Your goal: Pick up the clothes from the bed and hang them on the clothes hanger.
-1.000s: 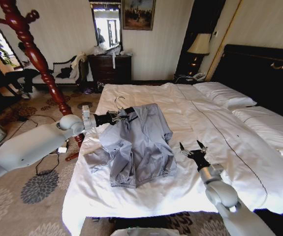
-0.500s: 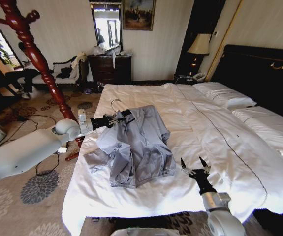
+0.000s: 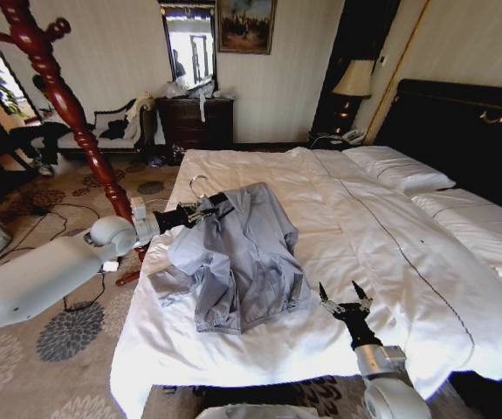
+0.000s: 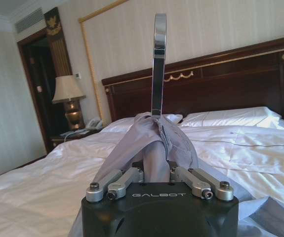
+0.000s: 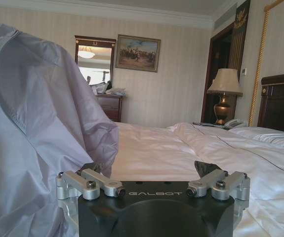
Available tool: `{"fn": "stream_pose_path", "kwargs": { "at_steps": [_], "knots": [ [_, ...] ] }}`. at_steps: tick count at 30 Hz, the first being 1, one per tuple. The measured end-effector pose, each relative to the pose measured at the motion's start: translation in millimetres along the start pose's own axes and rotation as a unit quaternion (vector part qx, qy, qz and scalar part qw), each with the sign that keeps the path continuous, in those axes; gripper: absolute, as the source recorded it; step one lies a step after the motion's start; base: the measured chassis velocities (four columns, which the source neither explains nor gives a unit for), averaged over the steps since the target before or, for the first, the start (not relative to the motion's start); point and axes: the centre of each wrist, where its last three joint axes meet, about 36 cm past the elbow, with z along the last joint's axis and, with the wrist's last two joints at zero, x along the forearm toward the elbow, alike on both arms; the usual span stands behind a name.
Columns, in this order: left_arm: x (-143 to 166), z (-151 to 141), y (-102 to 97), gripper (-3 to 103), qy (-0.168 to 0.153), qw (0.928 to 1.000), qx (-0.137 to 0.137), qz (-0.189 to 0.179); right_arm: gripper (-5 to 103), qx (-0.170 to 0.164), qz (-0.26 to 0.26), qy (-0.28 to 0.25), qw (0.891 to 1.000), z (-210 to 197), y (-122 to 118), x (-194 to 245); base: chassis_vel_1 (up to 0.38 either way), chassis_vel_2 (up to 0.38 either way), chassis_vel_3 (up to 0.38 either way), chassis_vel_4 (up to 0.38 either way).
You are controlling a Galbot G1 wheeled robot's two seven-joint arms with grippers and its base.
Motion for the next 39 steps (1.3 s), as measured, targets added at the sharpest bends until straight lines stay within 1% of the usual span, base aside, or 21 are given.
{"fn": "stream_pose_path", "kwargs": {
  "at_steps": [4, 11, 14, 15, 16, 20, 21, 24, 25, 26, 28, 31, 32, 34, 36, 37, 39],
  "knots": [
    [3, -4, -5.3, 16, -0.001, 0.9999, -0.003, -0.011, 100, 0.0, 0.0, 0.0, 1.0, 0, 0, 0, 0.0, 0.0, 0.0, 0.0],
    [4, -12, -7.0, 16, -0.006, 0.9994, -0.003, -0.034, 100, 0.0, 0.0, 0.0, 1.0, 0, 0, -1, 0.0, 0.0, 0.0, 0.0],
    [5, -12, -8.8, 16, -0.016, 0.9981, 0.005, -0.059, 100, 0.0, 0.0, 0.0, 1.0, 0, 0, -1, 0.0, 0.0, 0.0, 0.0],
    [5, -12, -8.8, 16, -0.016, 0.9981, 0.005, -0.059, 100, 0.0, 0.0, 0.0, 1.0, 0, 0, -1, 0.0, 0.0, 0.0, 0.0],
    [5, -12, -10.0, 16, -0.021, 0.9974, 0.009, -0.068, 100, -0.001, 0.0, 0.0, 1.0, 0, 0, -1, 0.0, 0.0, 0.0, 0.0],
    [8, -27, -14.7, 16, -0.04, 0.993, 0.036, -0.105, 100, -0.001, 0.0, 0.001, 1.0, 0, 0, -1, 0.0, 0.0, 0.0, 0.0],
    [8, -27, -14.7, 16, -0.04, 0.993, 0.036, -0.105, 100, -0.001, 0.0, 0.001, 1.0, 0, 0, -1, 0.0, 0.0, 0.0, 0.0],
    [14, -39, -12.6, 16, -0.034, 0.9888, 0.044, -0.138, 100, -0.001, 0.0, 0.001, 1.0, 0, 0, -1, 0.0, 0.0, 0.0, 0.0],
    [18, -46, -11.7, 16, -0.029, 0.9857, 0.054, -0.157, 100, -0.001, 0.0, 0.001, 1.0, 0, 0, -1, 0.0, 0.0, 0.0, 0.0],
    [18, -46, -11.7, 16, -0.029, 0.9857, 0.054, -0.157, 100, -0.001, 0.0, 0.001, 1.0, 0, 0, -1, 0.0, 0.0, 0.0, 0.0],
    [25, -57, -11.9, 16, -0.025, 0.9813, 0.07, -0.178, 100, -0.001, 0.0, 0.001, 1.0, 0, 0, -1, 0.0, 0.0, 0.0, 0.0],
    [34, -70, -7.3, 16, -0.027, 0.9767, 0.073, -0.2, 100, -0.001, 0.0, 0.001, 1.0, 0, 0, -1, 0.0, 0.0, 0.0, 0.0],
    [34, -70, -7.3, 16, -0.027, 0.9767, 0.073, -0.2, 100, -0.001, 0.0, 0.001, 1.0, 0, 0, -1, 0.0, 0.0, 0.0, 0.0],
    [39, -77, -3.8, 16, -0.032, 0.9744, 0.074, -0.21, 100, -0.001, 0.0, 0.001, 1.0, 0, 0, -1, 0.0, 0.0, 0.0, 0.0],
    [43, -87, 1.5, 16, -0.043, 0.9713, 0.074, -0.222, 100, -0.001, 0.0, 0.001, 1.0, 0, 0, -1, 0.0, 0.0, 0.0, 0.0],
    [43, -87, 1.5, 16, -0.043, 0.9713, 0.074, -0.222, 100, -0.001, 0.0, 0.001, 1.0, 0, 0, -1, 0.0, 0.0, 0.0, 0.0],
    [46, -96, 6.3, 16, -0.051, 0.969, 0.074, -0.23, 100, -0.001, 0.0, 0.001, 1.0, 0, 0, -1, 0.0, 0.0, 0.0, 0.0]
  ]
}}
